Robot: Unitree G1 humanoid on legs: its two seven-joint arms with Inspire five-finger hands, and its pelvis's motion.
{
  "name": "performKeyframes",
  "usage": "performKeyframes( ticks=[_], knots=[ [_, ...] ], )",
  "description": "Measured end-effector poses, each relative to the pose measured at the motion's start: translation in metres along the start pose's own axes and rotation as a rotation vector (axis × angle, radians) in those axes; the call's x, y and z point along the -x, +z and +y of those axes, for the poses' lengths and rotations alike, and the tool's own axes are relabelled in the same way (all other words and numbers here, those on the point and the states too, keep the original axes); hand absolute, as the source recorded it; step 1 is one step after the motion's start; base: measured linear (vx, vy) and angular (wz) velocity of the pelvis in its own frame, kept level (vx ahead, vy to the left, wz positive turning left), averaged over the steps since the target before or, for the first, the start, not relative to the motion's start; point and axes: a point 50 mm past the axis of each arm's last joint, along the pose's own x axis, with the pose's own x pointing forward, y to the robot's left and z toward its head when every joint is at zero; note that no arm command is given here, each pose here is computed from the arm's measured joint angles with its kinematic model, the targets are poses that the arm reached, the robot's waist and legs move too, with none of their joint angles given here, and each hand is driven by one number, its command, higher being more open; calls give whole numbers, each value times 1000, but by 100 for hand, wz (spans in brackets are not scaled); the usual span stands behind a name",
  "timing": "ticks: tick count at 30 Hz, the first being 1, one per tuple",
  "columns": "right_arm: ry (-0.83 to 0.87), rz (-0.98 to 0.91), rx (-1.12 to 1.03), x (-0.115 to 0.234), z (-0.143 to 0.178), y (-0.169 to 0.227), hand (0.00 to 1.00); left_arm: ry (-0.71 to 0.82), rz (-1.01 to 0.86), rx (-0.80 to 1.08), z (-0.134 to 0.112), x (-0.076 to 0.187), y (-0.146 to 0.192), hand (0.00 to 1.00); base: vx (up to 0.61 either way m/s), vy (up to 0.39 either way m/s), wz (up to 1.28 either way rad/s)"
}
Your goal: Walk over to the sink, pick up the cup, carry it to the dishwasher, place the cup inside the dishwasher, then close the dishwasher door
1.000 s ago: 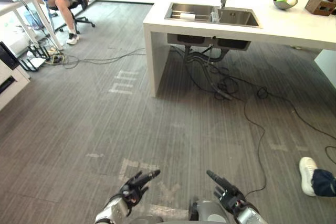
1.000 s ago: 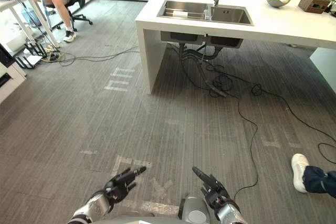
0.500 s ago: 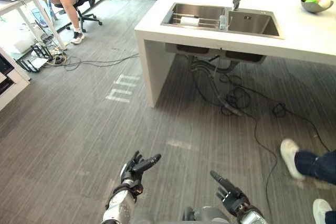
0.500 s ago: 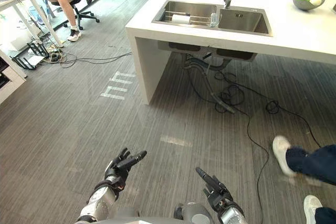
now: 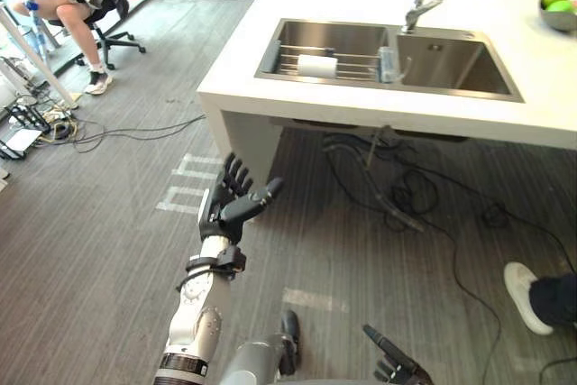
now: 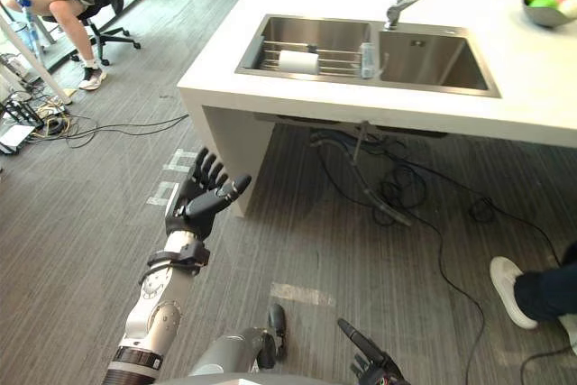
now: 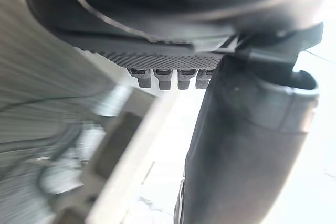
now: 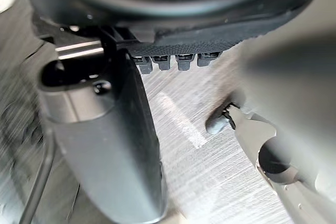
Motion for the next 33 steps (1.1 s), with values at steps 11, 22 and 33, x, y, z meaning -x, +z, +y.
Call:
performKeyframes(
  ticks=[11,22,33],
  knots=[
    [40,-37,-130,8,-8,-24,100,-92,-260,-30,-18,-8,64,100,417,-31,31],
    [42,23,-146,16,-25,-48,100,-227,-352,-8,-35,-6,92,100,153,-112,11],
    [-13,-13,-89,12,-18,-36,100,-356,-62,-36,-101,-25,23,100,39,-12,-11]
  ],
)
